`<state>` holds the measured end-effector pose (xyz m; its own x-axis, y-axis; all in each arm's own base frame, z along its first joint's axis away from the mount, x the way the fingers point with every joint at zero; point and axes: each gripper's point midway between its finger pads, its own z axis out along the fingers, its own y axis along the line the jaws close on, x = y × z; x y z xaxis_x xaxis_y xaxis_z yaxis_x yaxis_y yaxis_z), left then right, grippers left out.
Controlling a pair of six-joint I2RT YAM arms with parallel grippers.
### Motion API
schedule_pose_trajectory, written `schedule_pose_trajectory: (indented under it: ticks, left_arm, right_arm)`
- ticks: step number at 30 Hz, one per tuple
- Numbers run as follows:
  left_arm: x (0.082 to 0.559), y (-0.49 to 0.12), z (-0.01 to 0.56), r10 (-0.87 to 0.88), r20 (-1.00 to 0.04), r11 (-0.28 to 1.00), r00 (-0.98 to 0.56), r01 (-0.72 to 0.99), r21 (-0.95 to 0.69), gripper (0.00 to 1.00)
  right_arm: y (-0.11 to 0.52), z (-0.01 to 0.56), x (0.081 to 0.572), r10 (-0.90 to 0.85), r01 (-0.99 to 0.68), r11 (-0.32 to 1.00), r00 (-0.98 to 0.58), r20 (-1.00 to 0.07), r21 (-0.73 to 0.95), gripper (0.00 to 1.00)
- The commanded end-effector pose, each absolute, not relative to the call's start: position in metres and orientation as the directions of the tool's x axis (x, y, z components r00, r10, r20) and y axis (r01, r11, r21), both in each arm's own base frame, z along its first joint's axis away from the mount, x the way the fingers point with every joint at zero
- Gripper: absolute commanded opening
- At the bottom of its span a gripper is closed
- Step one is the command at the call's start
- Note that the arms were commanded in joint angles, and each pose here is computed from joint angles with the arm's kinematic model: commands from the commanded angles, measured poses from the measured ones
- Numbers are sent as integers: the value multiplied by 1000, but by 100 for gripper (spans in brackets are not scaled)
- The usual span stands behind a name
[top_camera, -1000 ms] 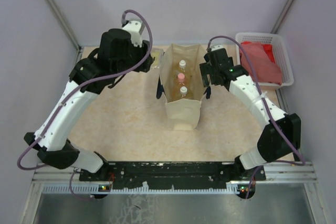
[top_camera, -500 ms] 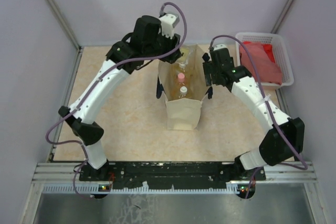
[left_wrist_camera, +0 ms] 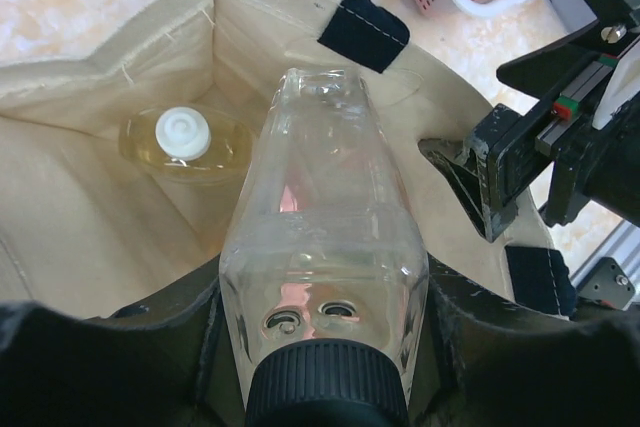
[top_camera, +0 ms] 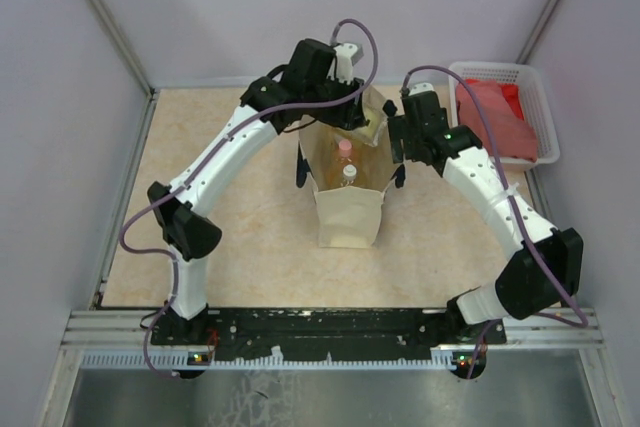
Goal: Place the personal care products into the canvas bag
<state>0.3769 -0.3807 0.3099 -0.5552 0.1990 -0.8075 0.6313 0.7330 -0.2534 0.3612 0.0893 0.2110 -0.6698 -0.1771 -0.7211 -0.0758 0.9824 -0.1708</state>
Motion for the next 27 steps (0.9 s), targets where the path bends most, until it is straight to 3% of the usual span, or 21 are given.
schedule_pose_trajectory:
  ticks: [1, 5, 8, 15, 21, 23, 27]
  left_arm:
    - [370, -396, 370, 58, -860, 661, -506, 665, -347, 0]
    - [368, -401, 352, 69, -825, 659, -561, 647, -384, 9]
    - [366, -405, 343, 81, -811, 658, -579, 642, -392, 17]
    - [365, -413, 321, 108, -782, 658, -614, 633, -407, 45]
    - [360, -419, 327, 102, -787, 629, -609, 652, -423, 82]
    - [358, -421, 332, 97, -792, 614, -603, 662, -429, 99]
    - [355, -422, 339, 87, -797, 598, -598, 671, -438, 100]
  right_arm:
    - [84, 256, 370, -133, -23, 989, -572, -809, -146, 76]
    - [89, 255, 372, -129, -38, 991, -568, -813, -130, 71]
    - [92, 255, 373, -122, -45, 992, -566, -816, -117, 61]
    - [103, 256, 374, -89, -68, 996, -561, -823, -61, 49]
    - [107, 255, 375, -86, -82, 995, -563, -822, -47, 44]
    - [109, 253, 376, -85, -90, 995, -564, -821, -40, 44]
    - [113, 248, 378, -82, -98, 995, -577, -813, -32, 38]
